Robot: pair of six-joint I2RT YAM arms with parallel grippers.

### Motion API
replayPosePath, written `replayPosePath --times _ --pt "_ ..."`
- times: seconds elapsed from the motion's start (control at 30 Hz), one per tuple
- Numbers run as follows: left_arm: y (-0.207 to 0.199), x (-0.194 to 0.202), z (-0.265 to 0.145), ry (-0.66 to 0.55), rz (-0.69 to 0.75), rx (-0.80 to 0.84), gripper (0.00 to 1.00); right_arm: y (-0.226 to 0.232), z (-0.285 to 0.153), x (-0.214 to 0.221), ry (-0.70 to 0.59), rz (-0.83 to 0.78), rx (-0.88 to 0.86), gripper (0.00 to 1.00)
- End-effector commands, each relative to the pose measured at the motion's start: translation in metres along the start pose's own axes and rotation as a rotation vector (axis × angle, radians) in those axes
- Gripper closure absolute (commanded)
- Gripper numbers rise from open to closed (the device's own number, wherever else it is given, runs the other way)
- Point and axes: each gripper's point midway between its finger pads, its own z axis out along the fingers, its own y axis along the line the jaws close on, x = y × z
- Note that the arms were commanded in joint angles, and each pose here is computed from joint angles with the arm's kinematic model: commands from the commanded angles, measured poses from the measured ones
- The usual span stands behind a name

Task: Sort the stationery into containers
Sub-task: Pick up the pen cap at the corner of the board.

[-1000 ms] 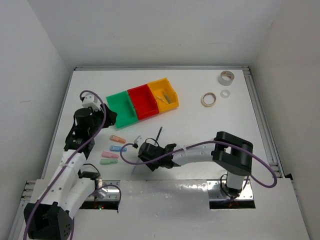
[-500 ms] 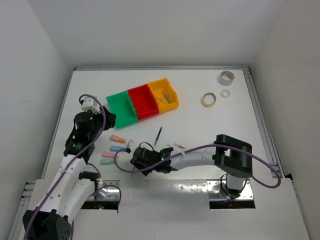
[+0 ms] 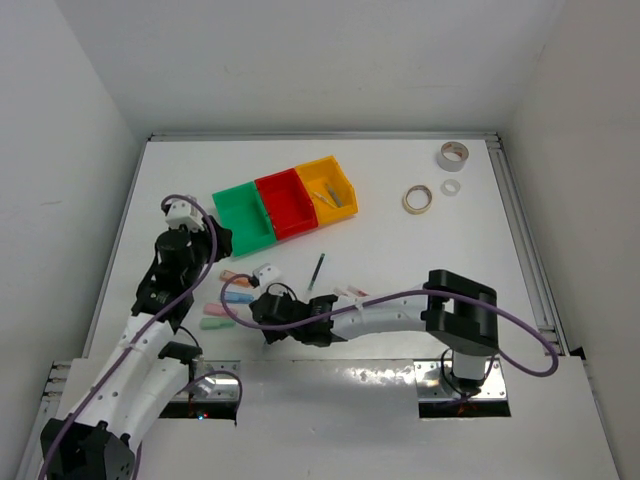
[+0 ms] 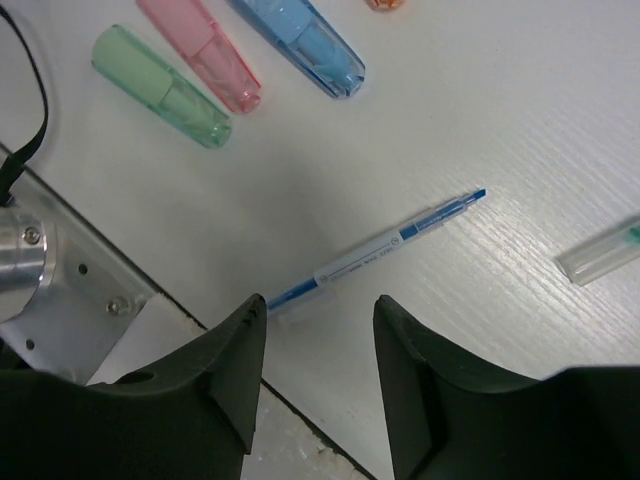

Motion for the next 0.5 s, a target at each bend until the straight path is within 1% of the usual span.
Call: replayPosePath --times 0.0,0.07,0.23,0.37,0.47 --pt "-0.004 -0.019 0.0 -0.092 0.019 0.0 0.52 0.009 0.005 -0.005 -0.037 0.058 0.056 0.55" --pt "-0.002 -0.019 -0.001 -0.097 0.026 -0.015 0.52 0.008 0.01 0.003 -0.017 0.067 0.071 0.55" --pt "0.003 -0.021 -0.002 -0.119 0.068 -0.057 0.51 0.009 0.017 0.01 -0.013 0.095 0.067 0.56" --pt "0.001 -0.021 -0.002 -0.128 0.079 -0.059 0.51 0.003 0.019 0.016 -0.003 0.106 0.097 0.59" --pt "-0.001 -0.018 -0.001 -0.128 0.081 -0.051 0.51 0.002 0.02 0.018 0.001 0.108 0.1 0.63"
